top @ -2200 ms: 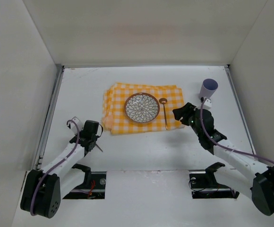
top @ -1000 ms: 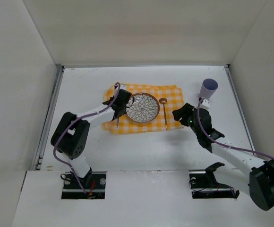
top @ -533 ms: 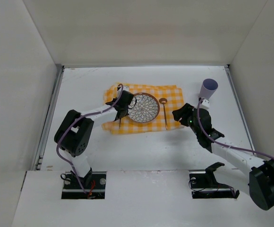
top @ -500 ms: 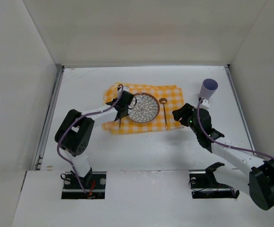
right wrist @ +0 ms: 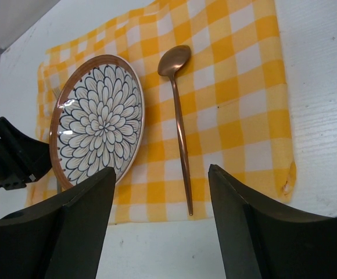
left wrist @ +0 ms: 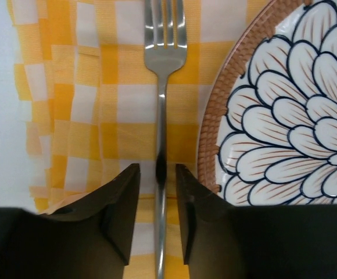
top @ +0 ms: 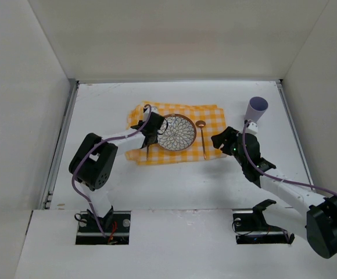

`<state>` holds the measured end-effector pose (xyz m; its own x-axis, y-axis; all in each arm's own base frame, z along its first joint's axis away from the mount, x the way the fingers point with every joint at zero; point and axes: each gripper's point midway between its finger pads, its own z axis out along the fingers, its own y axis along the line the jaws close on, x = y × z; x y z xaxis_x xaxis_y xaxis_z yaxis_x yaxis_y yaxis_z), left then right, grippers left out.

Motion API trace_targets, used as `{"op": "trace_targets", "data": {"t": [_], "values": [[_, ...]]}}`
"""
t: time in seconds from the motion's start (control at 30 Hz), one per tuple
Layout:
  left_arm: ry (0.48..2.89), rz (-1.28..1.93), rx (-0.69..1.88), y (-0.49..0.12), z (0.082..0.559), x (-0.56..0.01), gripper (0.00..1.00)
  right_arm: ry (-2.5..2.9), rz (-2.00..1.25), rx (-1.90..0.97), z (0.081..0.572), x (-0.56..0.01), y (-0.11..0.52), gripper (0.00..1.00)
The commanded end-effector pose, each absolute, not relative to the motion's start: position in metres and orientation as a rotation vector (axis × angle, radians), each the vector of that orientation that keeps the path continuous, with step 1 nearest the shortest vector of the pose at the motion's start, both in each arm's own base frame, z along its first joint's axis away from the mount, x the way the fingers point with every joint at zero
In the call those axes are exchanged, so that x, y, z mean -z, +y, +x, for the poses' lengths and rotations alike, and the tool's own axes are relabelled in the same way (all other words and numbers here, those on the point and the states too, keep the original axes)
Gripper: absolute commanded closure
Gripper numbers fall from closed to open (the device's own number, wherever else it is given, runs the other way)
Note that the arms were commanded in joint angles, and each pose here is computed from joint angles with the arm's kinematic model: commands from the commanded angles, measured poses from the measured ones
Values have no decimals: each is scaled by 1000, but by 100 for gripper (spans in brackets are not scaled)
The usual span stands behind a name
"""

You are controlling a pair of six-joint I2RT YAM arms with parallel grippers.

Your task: Set the dinner table for one person

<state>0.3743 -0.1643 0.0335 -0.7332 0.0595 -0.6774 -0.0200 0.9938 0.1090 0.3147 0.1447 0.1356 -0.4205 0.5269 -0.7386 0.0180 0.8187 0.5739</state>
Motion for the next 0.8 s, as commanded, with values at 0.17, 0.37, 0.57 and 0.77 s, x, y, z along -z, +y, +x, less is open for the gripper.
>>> {"op": "trace_targets", "data": {"t": [0.17, 0.37, 0.57, 0.77], "values": [[2282, -102, -20, -161, 358, -98, 61, 1857, 388, -645, 323, -161, 150, 27], [2147, -235, 144, -148, 326, -133, 62, 1876, 377, -642, 329, -169, 159, 31], [1961, -375, 368, -146, 304, -143, 63, 1902, 351, -569, 343, -201, 164, 74], [1802, -516, 465, -119, 289, -139, 62, 1847, 482, -265, 379, -246, 89, 80]]}}
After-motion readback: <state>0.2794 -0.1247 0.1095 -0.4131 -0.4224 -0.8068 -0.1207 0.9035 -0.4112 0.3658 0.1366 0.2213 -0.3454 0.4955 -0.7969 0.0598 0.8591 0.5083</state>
